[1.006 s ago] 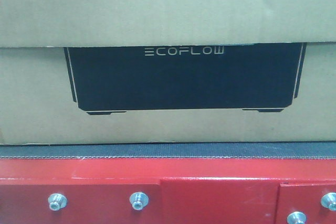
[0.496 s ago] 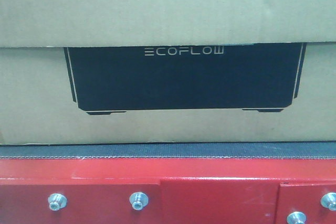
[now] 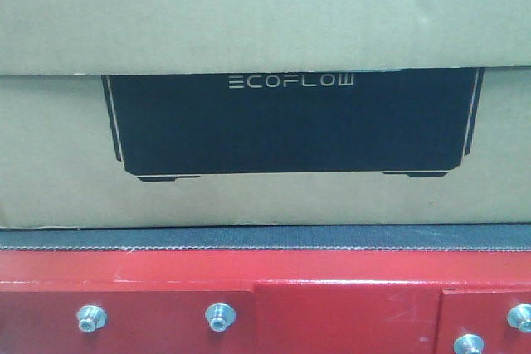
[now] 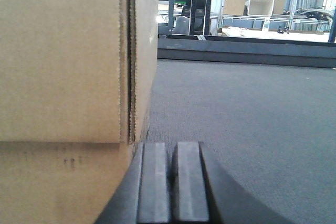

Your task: Grab carton from right shelf to conveyor

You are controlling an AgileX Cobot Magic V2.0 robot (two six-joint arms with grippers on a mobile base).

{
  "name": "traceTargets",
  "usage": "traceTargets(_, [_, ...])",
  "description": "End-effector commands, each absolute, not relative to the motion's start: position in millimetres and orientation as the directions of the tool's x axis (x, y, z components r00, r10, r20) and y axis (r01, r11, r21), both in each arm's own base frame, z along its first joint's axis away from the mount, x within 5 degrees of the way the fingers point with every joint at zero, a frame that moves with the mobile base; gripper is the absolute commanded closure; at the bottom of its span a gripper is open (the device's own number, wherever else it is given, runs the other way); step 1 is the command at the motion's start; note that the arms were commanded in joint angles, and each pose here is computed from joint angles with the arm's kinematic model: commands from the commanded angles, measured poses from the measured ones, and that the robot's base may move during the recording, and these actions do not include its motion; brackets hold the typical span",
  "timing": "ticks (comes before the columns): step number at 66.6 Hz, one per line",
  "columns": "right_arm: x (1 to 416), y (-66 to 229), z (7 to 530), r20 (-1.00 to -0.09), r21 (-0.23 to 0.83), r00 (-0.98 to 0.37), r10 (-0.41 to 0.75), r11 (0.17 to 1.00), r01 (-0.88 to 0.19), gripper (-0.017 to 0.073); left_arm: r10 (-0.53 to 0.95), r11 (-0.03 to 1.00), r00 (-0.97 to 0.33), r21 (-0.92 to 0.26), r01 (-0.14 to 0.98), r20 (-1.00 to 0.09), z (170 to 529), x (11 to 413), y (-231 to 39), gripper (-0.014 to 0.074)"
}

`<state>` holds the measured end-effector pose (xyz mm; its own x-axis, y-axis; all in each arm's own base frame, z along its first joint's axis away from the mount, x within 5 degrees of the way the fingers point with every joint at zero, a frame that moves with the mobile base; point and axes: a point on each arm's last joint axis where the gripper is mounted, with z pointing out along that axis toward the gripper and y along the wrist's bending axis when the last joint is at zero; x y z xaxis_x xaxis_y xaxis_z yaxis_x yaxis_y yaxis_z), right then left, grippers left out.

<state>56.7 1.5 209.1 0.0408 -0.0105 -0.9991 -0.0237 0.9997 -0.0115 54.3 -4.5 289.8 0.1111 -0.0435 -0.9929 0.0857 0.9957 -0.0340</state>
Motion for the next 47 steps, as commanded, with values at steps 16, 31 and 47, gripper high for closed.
traceTargets(16, [56.3,1.1,211.4,-0.998,-0.019,0.068,-0.018,1.000,-0.017,0.0637,-0.011,0.998,0.049,-0.014,-0.065,-0.999,236.5,54.1,3.6,0.0591])
traceTargets(31, [56.3,1.1,211.4,-0.998,-0.019,0.068,-0.018,1.000,-0.017,0.0637,-0.012,0.998,0.035,-0.014,-0.064,-0.999,208.4,56.3,3.6,0.0591])
traceTargets(47, [56.3,1.1,211.4,-0.998,-0.019,0.068,-0.018,1.000,-0.017,0.0637,-0.016,0.998,0.032,-0.018,-0.063,-0.999,208.0,56.3,3.6,0.0591])
